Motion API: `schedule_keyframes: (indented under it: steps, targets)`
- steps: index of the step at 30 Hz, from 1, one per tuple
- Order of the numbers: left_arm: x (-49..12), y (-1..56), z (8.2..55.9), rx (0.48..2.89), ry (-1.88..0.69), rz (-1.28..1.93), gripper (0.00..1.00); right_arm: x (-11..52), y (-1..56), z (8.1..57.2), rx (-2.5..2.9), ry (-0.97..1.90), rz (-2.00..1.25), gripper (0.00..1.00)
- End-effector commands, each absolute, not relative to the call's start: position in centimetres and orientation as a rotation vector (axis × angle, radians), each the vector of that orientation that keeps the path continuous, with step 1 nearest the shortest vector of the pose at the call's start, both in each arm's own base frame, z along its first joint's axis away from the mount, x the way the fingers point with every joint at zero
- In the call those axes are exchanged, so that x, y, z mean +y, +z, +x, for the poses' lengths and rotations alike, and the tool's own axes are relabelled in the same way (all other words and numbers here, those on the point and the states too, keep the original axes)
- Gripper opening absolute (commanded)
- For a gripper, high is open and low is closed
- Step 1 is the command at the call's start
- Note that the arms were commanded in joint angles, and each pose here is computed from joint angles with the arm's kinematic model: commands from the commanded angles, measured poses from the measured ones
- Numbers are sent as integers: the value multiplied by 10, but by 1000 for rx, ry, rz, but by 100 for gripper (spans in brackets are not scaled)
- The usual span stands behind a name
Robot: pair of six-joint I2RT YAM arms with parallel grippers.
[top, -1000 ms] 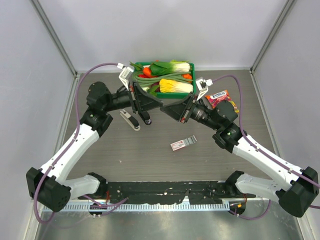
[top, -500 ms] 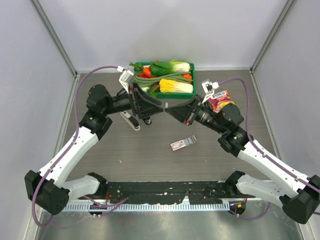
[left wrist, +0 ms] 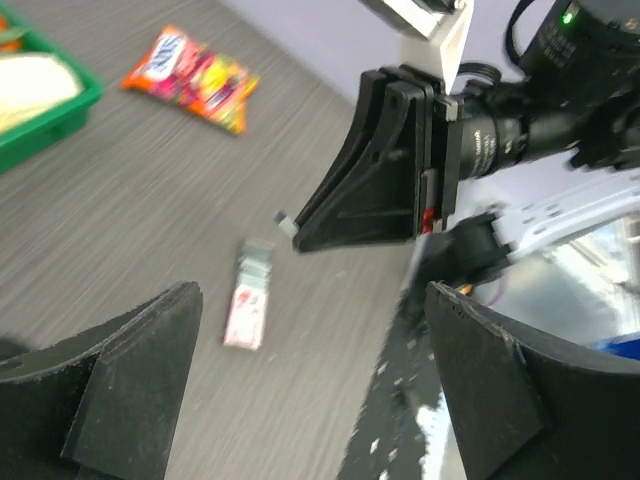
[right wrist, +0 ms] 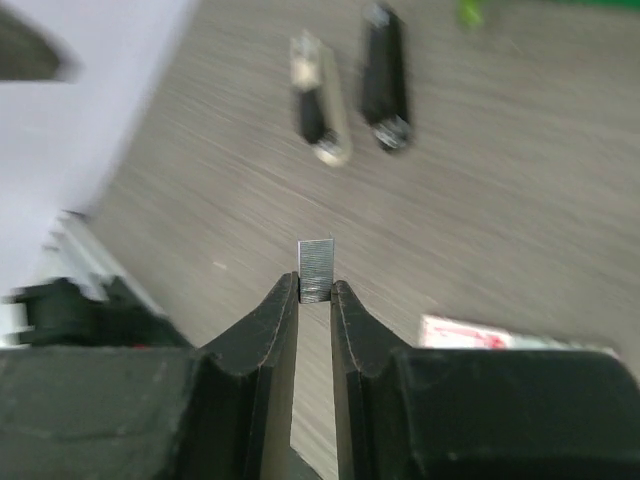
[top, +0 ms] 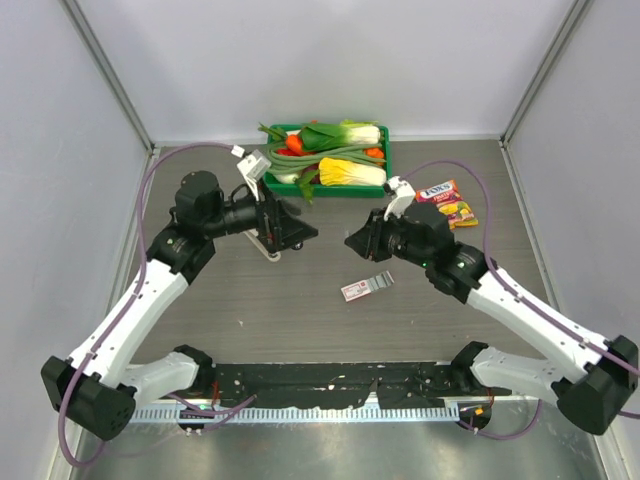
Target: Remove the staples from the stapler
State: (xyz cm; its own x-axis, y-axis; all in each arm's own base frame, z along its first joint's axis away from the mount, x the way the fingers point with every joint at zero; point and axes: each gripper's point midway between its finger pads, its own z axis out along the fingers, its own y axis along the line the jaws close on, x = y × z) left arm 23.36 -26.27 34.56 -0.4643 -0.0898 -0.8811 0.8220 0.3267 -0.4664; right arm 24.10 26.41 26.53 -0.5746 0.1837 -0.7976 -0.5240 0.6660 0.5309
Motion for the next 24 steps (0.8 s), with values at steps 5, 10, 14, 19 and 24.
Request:
schedule_keyframes:
  steps: [5, 10, 14, 19, 24]
  targets:
    - [-191, 238, 242, 1972, -654, 831, 100, 193, 130, 249, 2426, 324, -207, 2]
    - [-171, 199, 227, 2098, -558, 934, 100, 173, 103, 251, 2506, 138, -182, 2]
    - [-175, 200, 224, 2042, -582, 949, 100, 164, 92, 251, 2550, 38, -204, 2]
    - [-176, 196, 224, 2045, -591, 940, 100, 160, 79, 248, 2606, -33, -243, 2]
    - [-175, 198, 223, 2038, -593, 929, 100, 158, 66, 243, 2660, -60, -281, 2]
